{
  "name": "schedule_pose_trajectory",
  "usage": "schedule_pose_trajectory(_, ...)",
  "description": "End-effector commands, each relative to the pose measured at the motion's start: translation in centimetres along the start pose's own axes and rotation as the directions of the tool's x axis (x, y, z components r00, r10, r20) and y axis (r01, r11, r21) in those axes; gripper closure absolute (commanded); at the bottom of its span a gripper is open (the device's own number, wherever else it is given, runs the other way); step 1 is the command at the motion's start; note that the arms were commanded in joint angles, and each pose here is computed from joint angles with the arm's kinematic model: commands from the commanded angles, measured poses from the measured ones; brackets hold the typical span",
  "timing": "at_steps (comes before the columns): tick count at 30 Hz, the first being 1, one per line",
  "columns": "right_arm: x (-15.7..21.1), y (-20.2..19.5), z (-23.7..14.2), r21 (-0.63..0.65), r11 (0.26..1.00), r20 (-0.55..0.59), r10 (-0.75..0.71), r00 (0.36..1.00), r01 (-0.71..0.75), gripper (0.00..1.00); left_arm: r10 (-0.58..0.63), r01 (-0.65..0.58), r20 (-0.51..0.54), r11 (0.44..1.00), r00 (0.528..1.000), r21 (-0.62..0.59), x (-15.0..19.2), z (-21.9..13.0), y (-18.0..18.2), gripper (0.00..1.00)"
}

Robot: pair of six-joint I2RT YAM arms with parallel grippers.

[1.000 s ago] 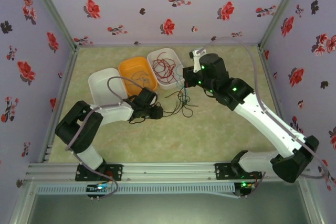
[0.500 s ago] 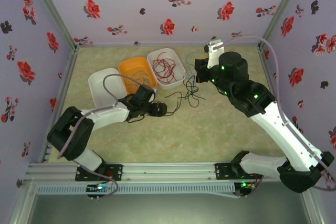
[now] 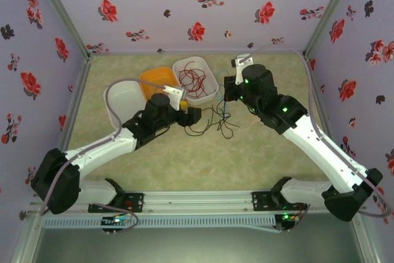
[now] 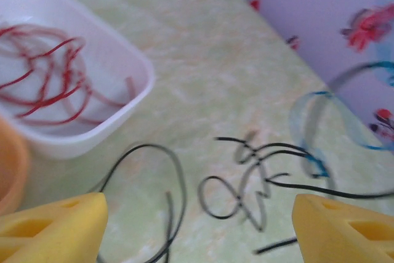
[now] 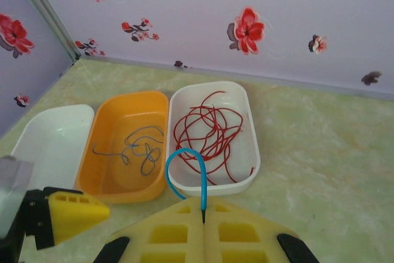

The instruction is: Untangle the cables

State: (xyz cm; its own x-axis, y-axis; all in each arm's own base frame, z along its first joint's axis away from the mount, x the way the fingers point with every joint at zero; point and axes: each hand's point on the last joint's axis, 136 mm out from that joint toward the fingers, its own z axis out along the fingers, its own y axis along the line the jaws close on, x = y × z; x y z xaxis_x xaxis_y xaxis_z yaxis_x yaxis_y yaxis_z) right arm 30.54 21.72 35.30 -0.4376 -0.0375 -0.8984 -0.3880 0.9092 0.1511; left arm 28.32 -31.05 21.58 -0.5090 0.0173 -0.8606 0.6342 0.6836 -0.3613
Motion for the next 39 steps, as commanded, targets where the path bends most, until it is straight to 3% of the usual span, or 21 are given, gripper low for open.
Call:
schedule_pose_trajectory(1,-0.3,-0.2,0.4,0.022,0.999,0.022,0.045,0.999,-0.045,1.00,0.181,-0.191,0.080,0.971,0.980,0.143,-0.5,0.1,-4.4,0.20)
schedule_pose_trajectory(4,-0.4,-0.2,0.9,0.030,0.998,0.023,0.057,0.998,-0.058,1.00,0.238,-0.250,0.083,0.951,0.968,0.181,0.3,1.1,-6.1,0.20)
schedule_pose_trajectory(9,-0.4,0.3,1.6,0.009,0.997,0.017,0.074,0.997,-0.074,1.00,0.190,-0.215,0.132,0.954,0.973,0.207,-0.2,3.4,-7.0,0.21)
schedule_pose_trajectory(16,-0.4,0.5,1.5,0.002,0.997,0.014,0.081,0.997,-0.081,1.00,0.195,-0.214,0.105,0.952,0.975,0.217,-0.1,5.9,-7.6,0.20)
schedule_pose_trajectory(22,-0.2,0.4,1.9,0.011,0.997,0.012,0.079,0.997,-0.079,1.00,0.225,-0.235,0.070,0.944,0.972,0.231,0.7,7.2,-8.3,0.09)
schedule_pose_trajectory(24,-0.3,0.6,2.0,0.001,0.997,0.011,0.080,0.997,-0.080,1.00,0.212,-0.219,0.056,0.952,0.976,0.212,0.9,7.6,-7.9,0.11)
schedule_pose_trajectory(26,-0.4,0.6,1.9,0.001,0.997,0.011,0.075,0.997,-0.075,1.00,0.197,-0.202,0.045,0.962,0.979,0.185,1.0,7.9,-7.3,0.22)
schedule_pose_trajectory(32,-1.0,-0.6,0.8,0.062,0.997,0.029,0.038,0.999,-0.039,1.00,0.137,-0.138,0.019,0.981,0.990,0.133,1.8,8.0,-5.2,0.85)
schedule_pose_trajectory(34,-1.3,-1.2,0.1,0.084,0.996,0.042,0.026,0.999,-0.029,1.00,0.110,-0.110,0.004,0.987,0.994,0.118,2.2,7.9,-4.3,1.00)
schedule_pose_trajectory(39,-2.3,-3.0,-1.8,0.175,0.985,0.085,-0.009,0.996,-0.006,1.00,0.061,-0.059,-0.025,0.995,0.998,0.079,3.9,7.2,-1.9,1.00)
